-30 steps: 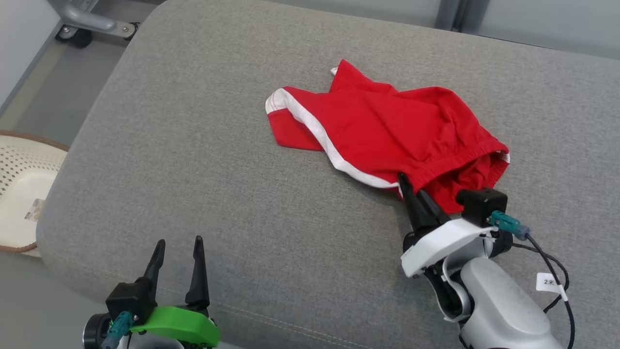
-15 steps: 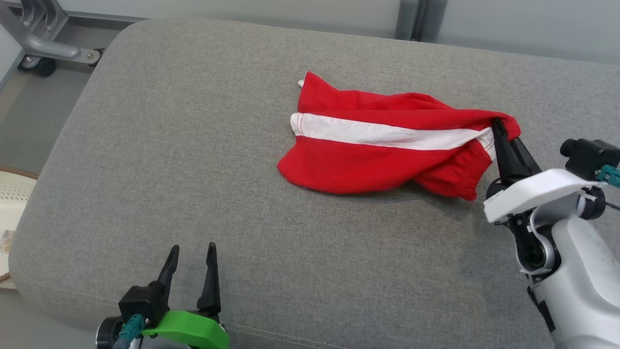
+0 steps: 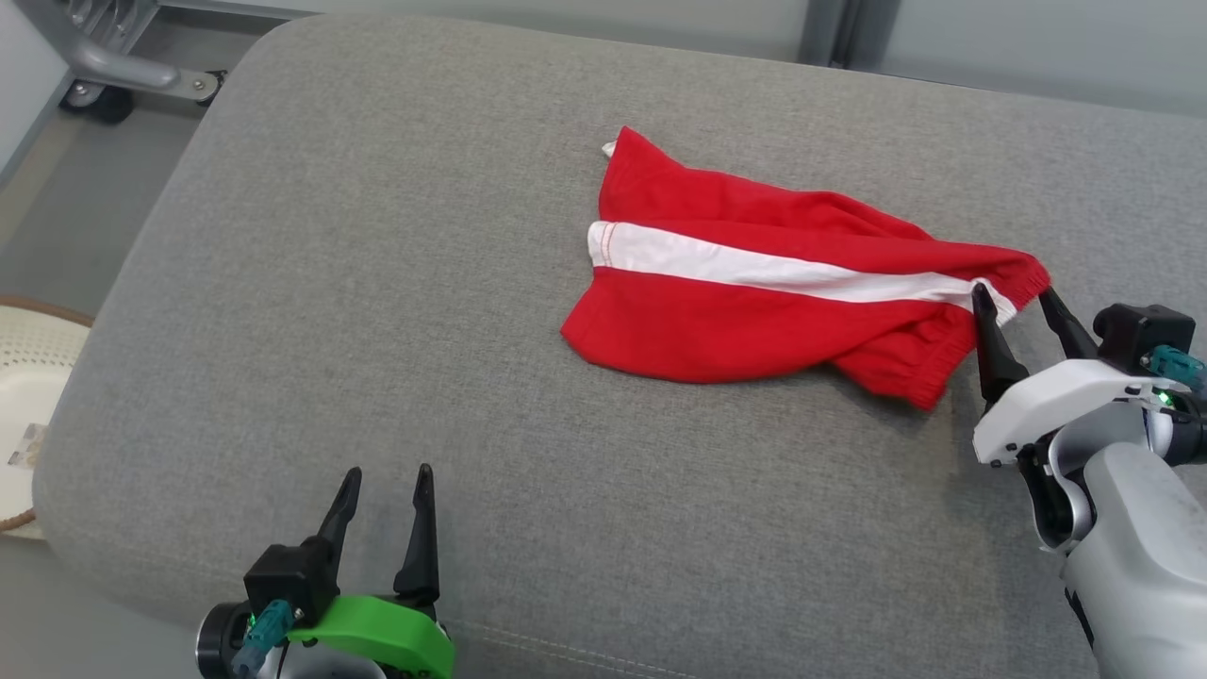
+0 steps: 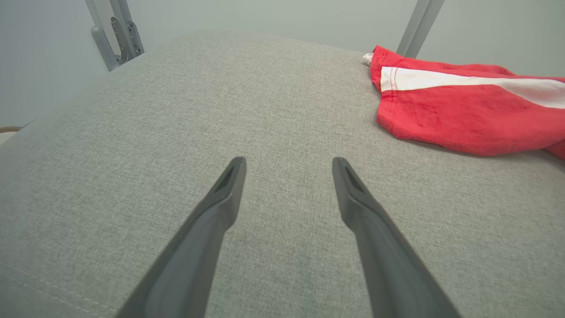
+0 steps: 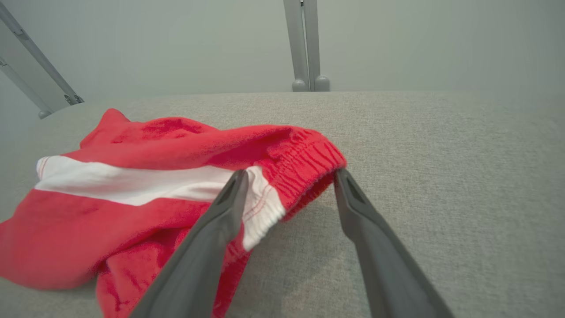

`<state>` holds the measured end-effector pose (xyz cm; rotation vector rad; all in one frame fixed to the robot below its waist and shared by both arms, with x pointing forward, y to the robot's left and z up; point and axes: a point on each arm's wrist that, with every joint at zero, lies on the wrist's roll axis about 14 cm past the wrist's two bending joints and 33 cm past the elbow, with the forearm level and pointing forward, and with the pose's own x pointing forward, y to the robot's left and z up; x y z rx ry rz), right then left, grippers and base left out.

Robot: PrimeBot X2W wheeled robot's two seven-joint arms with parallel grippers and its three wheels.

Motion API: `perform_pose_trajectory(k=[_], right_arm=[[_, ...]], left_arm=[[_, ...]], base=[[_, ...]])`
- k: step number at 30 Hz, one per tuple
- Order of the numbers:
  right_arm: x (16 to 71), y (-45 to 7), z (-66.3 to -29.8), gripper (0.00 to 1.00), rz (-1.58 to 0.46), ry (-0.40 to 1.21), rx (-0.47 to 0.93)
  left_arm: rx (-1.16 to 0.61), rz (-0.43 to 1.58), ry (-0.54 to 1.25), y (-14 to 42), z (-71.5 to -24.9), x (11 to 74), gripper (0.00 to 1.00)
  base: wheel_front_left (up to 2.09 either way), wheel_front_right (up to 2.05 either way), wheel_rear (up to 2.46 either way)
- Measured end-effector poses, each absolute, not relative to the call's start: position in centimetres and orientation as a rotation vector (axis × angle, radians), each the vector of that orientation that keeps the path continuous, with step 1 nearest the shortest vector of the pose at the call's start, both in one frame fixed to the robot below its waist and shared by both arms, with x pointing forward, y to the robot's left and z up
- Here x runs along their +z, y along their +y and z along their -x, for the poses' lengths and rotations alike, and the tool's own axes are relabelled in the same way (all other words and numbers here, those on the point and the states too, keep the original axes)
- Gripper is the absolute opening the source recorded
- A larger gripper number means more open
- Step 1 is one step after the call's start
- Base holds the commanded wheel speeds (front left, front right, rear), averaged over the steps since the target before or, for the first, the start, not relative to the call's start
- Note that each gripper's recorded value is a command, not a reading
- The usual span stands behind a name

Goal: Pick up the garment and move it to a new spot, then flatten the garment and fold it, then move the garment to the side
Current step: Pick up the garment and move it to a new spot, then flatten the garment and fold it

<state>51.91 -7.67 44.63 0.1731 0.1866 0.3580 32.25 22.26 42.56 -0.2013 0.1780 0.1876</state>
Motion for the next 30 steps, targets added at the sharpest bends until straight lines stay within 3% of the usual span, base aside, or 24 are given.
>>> perform_pose_trajectory(k=[13, 24, 30], right_arm=[[44.8, -13.3, -45.4, 1.0, -0.173, 0.122, 0.232], [43.1, -6.9, -41.7, 1.0, -0.235, 0.195, 0.389], [42.2, -4.1, -42.3, 1.0, -0.227, 0.235, 0.474]], left_arm=[[0.015, 0.198, 0.098, 17.8, -37.4, 45.0, 1.0], [-0.069, 0.205, 0.095, 15.1, -39.2, 45.2, 1.0], [-0.027, 0.199, 0.098, 16.4, -38.5, 45.1, 1.0]], base=[[0.0, 0.0, 0.0], [0.0, 0.0, 0.0], [0.0, 0.0, 0.0]])
